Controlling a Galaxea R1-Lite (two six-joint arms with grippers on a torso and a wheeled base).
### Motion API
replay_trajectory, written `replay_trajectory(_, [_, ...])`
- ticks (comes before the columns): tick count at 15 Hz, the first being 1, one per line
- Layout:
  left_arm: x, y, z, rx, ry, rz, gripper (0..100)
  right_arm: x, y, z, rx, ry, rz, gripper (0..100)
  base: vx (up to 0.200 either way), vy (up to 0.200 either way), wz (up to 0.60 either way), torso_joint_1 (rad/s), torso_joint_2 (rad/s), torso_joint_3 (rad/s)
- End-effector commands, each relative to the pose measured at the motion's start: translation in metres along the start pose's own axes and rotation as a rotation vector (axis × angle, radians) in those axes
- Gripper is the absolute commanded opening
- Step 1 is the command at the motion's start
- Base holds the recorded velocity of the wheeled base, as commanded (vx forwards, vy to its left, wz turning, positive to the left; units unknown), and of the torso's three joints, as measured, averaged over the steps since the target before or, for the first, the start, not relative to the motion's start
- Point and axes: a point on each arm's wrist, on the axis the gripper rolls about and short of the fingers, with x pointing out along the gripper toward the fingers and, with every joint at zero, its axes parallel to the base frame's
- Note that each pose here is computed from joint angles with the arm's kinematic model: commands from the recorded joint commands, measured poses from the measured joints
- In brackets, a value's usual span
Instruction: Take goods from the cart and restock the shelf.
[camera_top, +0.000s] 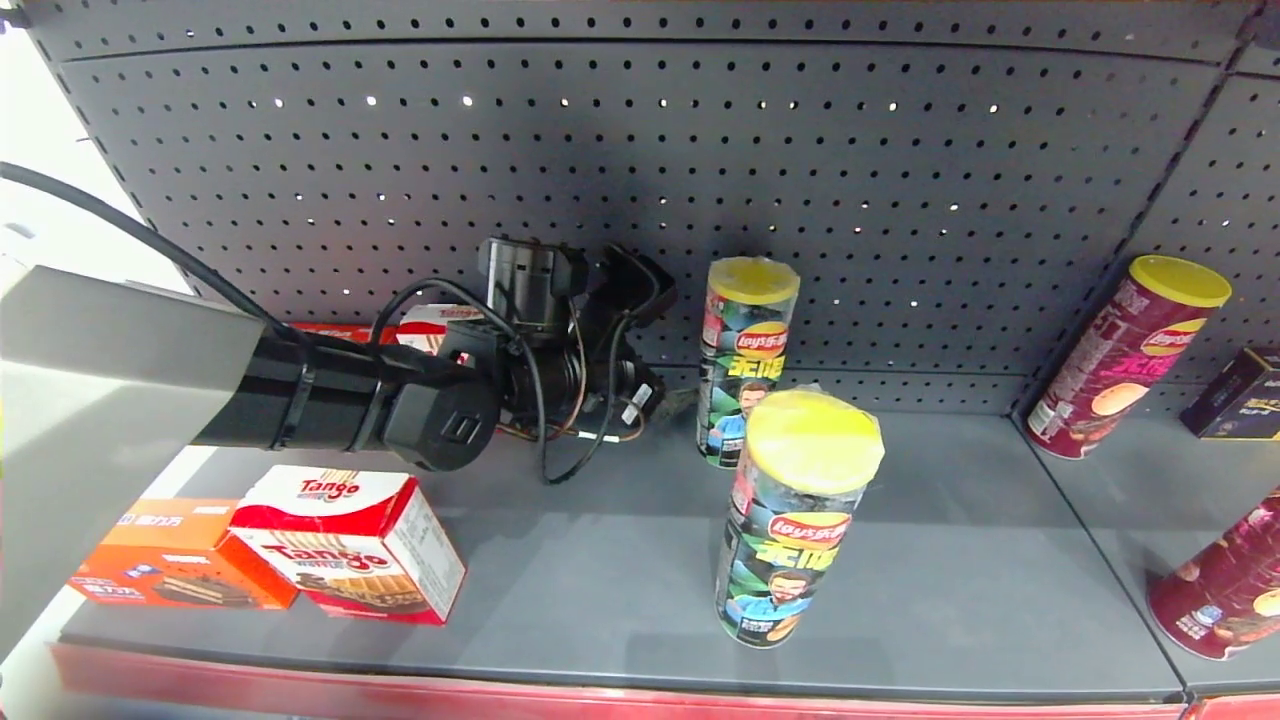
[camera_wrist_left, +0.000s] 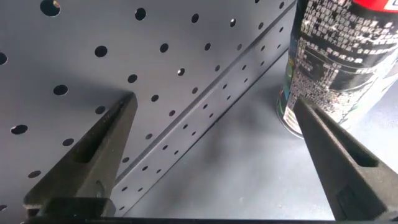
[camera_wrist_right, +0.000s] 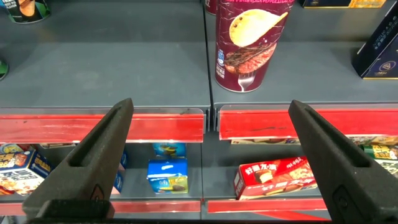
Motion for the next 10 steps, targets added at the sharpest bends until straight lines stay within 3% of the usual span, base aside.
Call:
replay_trajectory(1, [-0.001, -0.001, -0.001, -0.006, 0.005, -0.001, 100, 0.000, 0.000, 0.000, 0.000, 0.000, 0.000, 100, 0.000, 0.000, 0.00, 0.000, 0.00, 0.000])
replay_trajectory(3, [-0.020, 0.007, 0.012, -0.035, -0.020, 0.037, 100, 0.000, 0.000, 0.000, 0.000, 0.001, 0.000, 100, 0.000, 0.000, 0.00, 0.000, 0.00, 0.000])
replay_trajectory(5, [-0.049, 0.005, 0.036, -0.110, -0.077, 0.063, 100, 0.000, 0.000, 0.000, 0.000, 0.001, 0.000, 100, 0.000, 0.000, 0.00, 0.000, 0.00, 0.000])
replay_trajectory(6, [-0.065, 0.006, 0.045, -0.127, -0.099, 0.087, 100, 0.000, 0.000, 0.000, 0.000, 0.001, 0.000, 100, 0.000, 0.000, 0.00, 0.000, 0.00, 0.000])
replay_trajectory(7, [-0.073, 0.008, 0.049, -0.129, -0.112, 0.098, 100, 0.000, 0.000, 0.000, 0.000, 0.001, -0.001, 100, 0.000, 0.000, 0.00, 0.000, 0.00, 0.000])
replay_trajectory(10, [-0.122, 0.011, 0.073, -0.134, -0.225, 0.127, 100, 0.000, 0.000, 0.000, 0.000, 0.001, 0.000, 100, 0.000, 0.000, 0.00, 0.000, 0.00, 0.000])
